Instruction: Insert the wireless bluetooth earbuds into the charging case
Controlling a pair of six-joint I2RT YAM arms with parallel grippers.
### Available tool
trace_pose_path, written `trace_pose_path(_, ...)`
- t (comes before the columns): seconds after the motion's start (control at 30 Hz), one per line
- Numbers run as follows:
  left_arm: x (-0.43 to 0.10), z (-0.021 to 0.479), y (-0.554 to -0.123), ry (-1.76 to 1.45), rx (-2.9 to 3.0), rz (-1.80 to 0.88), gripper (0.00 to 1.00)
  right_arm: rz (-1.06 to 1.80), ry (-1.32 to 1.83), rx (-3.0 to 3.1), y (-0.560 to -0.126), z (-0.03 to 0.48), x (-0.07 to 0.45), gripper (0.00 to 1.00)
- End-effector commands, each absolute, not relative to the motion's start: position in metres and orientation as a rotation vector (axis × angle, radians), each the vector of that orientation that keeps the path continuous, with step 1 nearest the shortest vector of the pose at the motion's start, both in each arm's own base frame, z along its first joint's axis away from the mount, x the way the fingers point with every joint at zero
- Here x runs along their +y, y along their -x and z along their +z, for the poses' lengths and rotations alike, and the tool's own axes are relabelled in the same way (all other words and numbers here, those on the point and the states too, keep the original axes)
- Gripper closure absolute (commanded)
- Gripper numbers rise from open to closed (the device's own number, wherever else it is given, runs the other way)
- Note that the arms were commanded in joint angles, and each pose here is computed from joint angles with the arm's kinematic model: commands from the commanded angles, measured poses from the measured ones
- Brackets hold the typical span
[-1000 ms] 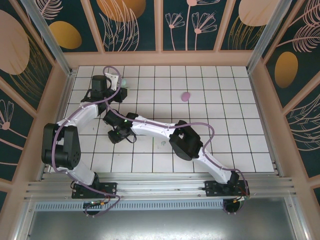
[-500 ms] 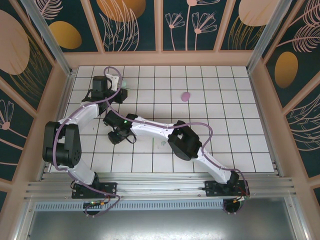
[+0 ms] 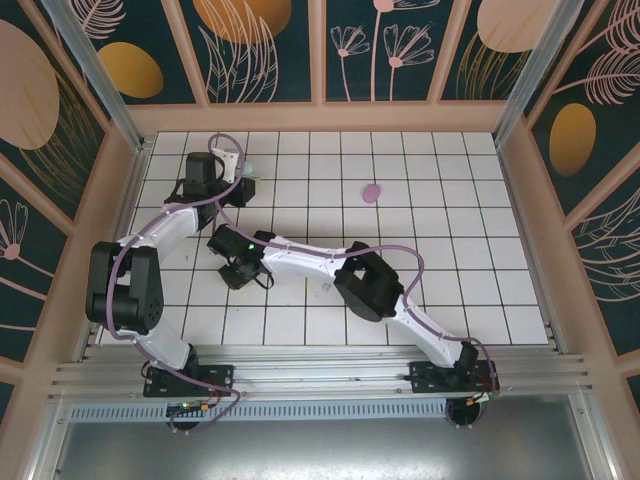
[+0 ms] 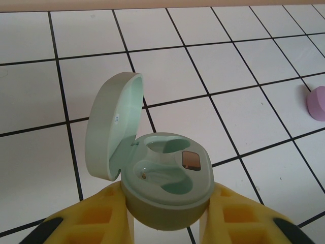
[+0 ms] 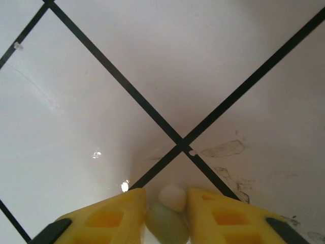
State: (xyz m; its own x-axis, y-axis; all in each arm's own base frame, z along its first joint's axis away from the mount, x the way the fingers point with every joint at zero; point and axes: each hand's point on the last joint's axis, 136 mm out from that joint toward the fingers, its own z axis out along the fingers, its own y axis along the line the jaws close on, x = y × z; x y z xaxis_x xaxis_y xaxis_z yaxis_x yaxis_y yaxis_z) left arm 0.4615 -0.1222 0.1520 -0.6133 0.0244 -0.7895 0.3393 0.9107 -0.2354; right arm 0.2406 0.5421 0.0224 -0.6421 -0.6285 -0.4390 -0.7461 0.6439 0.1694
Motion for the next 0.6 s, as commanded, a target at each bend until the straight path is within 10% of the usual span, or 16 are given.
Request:
trace_pose_path(0.0,-0.123,0.163,-0.469,-0.279,2.16,-0.451,0.86,0.37,1.196,2.551,-0.222,-0.007,0.529,0.78)
trace_pose_path(0.57,-0.137,0.166,-0.452,-0.328,2.123,-0.564,0.87,0.404,0.969,2.512,-0.242,0.058,0.437,0.82)
